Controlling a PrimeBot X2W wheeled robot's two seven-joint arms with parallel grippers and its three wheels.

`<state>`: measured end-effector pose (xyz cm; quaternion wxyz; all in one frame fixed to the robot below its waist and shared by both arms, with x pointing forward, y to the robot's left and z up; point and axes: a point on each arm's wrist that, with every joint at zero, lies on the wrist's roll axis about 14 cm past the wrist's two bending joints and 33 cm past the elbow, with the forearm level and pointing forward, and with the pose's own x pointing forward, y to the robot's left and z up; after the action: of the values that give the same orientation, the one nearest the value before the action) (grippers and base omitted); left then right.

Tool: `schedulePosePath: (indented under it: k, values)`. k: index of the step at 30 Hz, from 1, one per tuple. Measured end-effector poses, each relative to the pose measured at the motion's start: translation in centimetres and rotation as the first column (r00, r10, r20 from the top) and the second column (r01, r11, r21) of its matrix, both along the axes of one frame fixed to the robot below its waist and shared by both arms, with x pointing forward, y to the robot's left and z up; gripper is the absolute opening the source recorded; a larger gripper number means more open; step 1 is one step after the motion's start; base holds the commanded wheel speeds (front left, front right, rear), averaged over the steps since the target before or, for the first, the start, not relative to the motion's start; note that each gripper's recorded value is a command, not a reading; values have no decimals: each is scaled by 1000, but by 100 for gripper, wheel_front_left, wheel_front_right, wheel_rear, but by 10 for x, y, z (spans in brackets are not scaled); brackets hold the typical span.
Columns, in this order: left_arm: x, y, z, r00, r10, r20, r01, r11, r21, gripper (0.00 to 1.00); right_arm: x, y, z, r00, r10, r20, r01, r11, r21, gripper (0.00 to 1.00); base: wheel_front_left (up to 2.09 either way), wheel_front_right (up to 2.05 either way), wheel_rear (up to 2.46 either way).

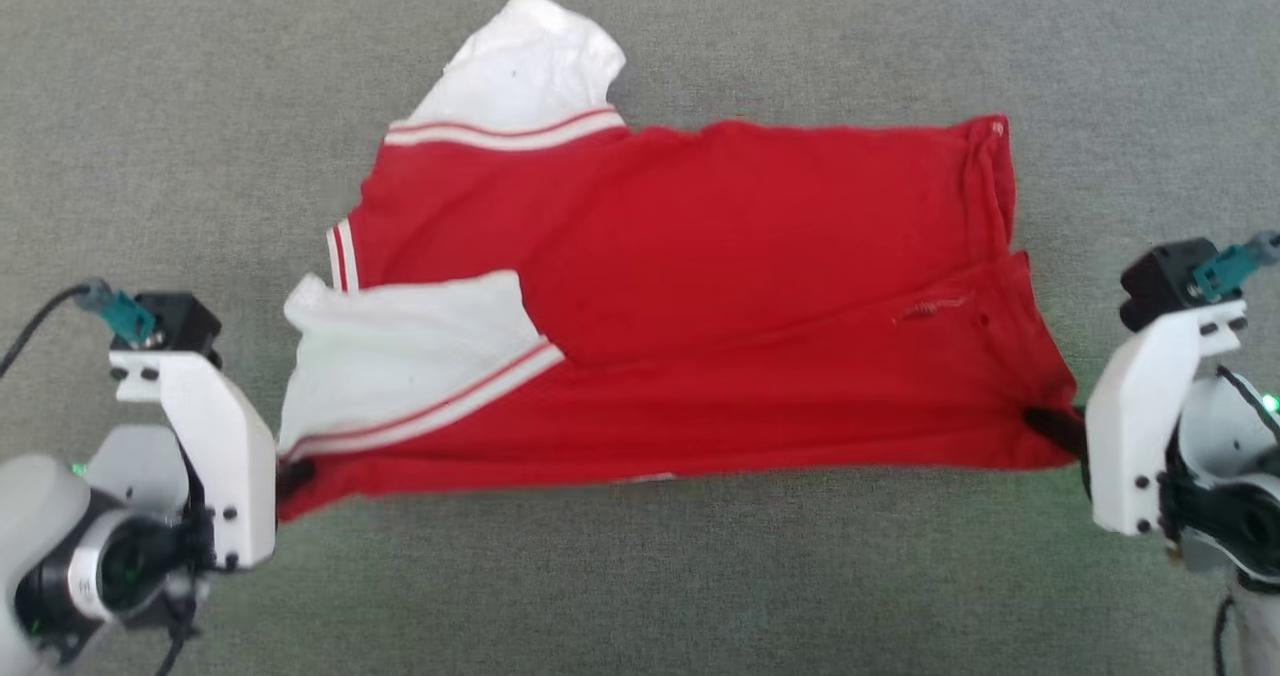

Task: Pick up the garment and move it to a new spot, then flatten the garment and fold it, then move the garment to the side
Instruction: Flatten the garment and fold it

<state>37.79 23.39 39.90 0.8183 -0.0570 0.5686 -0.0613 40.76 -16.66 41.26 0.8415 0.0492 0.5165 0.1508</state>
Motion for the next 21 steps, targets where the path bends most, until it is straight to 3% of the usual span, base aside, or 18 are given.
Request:
schedulePosePath:
  k: [10, 11, 12, 13, 14, 15, 18, 21]
  values:
    - [-45, -14, -18, 994, 2, -113, -4, 1000, -21, 0, -35, -16, -18, 993, -44, -108, 41, 999, -25, 0, 0, 0, 0]
    - [-47, -15, -21, 993, 5, -121, -8, 1000, -24, 6, -37, -15, -22, 991, -51, -122, 49, 999, -16, 0, 0, 0, 0]
    - [-49, -16, -29, 990, 9, -138, -13, 1000, -25, 47, -42, -14, -30, 989, -57, -140, 54, 998, -21, 0, 0, 0, 0]
    - [-49, -16, -32, 989, 10, -147, -14, 1000, -26, 60, -42, -13, -32, 989, -60, -136, 58, 998, -18, 0, 0, 0, 0]
    - [-49, -16, -34, 989, 10, -148, -14, 999, -30, 84, -42, -11, -33, 989, -63, -134, 62, 998, -12, 0, 0, 0, 0]
    - [-47, -16, -35, 989, 10, -148, -15, 999, -29, 100, -42, -11, -35, 989, -63, -133, 62, 998, -11, 7, 0, 0, 0]
    - [-40, -12, -32, 992, 7, -128, -10, 1000, -21, 100, -38, -8, -33, 993, -61, -97, 60, 998, -8, 100, 0, 0, 0]
    - [-28, 0, -19, 996, -1, -86, 3, 1000, 21, 100, -32, -14, -25, 996, -74, -39, 74, 997, -14, 100, 0, 0, 0]
